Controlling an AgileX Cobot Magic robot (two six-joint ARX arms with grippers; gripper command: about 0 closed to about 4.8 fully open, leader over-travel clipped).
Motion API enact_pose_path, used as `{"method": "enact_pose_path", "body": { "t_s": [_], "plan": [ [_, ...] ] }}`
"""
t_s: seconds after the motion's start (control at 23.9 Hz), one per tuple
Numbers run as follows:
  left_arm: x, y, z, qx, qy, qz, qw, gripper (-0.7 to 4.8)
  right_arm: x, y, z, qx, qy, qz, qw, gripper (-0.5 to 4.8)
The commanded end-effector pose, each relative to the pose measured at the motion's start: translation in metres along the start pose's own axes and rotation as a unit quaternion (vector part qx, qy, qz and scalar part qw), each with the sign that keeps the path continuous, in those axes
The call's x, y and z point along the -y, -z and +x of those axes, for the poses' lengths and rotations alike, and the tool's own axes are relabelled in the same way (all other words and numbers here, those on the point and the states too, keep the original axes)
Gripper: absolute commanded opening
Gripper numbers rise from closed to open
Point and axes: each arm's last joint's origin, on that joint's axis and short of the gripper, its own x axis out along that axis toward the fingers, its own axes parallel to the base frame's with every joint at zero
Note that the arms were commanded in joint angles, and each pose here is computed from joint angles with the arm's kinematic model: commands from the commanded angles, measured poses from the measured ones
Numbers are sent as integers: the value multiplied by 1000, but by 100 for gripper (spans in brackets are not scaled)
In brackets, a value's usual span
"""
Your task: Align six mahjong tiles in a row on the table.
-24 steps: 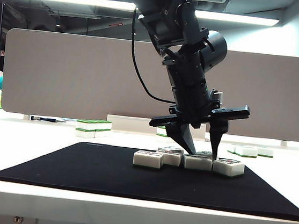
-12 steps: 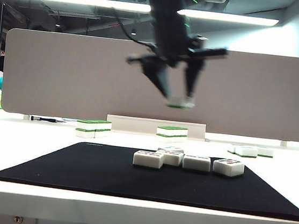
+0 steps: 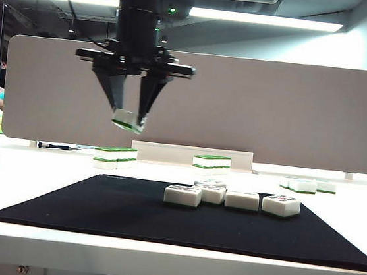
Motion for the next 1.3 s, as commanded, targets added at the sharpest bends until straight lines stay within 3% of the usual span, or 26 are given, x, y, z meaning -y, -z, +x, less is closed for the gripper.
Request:
{"method": "enact_pose_path", "body": {
  "t_s": [0.04,0.29,0.75,1.3],
  "plan": [
    [-11,-1,1,-10,-7,-12,1000,174,-1,0,-2,12,0,-7,1000,-1],
    [-23,-6,18,-27,-15,-21,999,173,-1,0,-2,11,0,-6,1000,-1],
    [-15,-8,62,-66,-25,-6,998,172,-1,0,-2,11,0,-6,1000,-1],
    [-12,-21,91,-22,-12,-17,1000,170,0,0,-2,13,9,-6,1000,-1]
  ]
}}
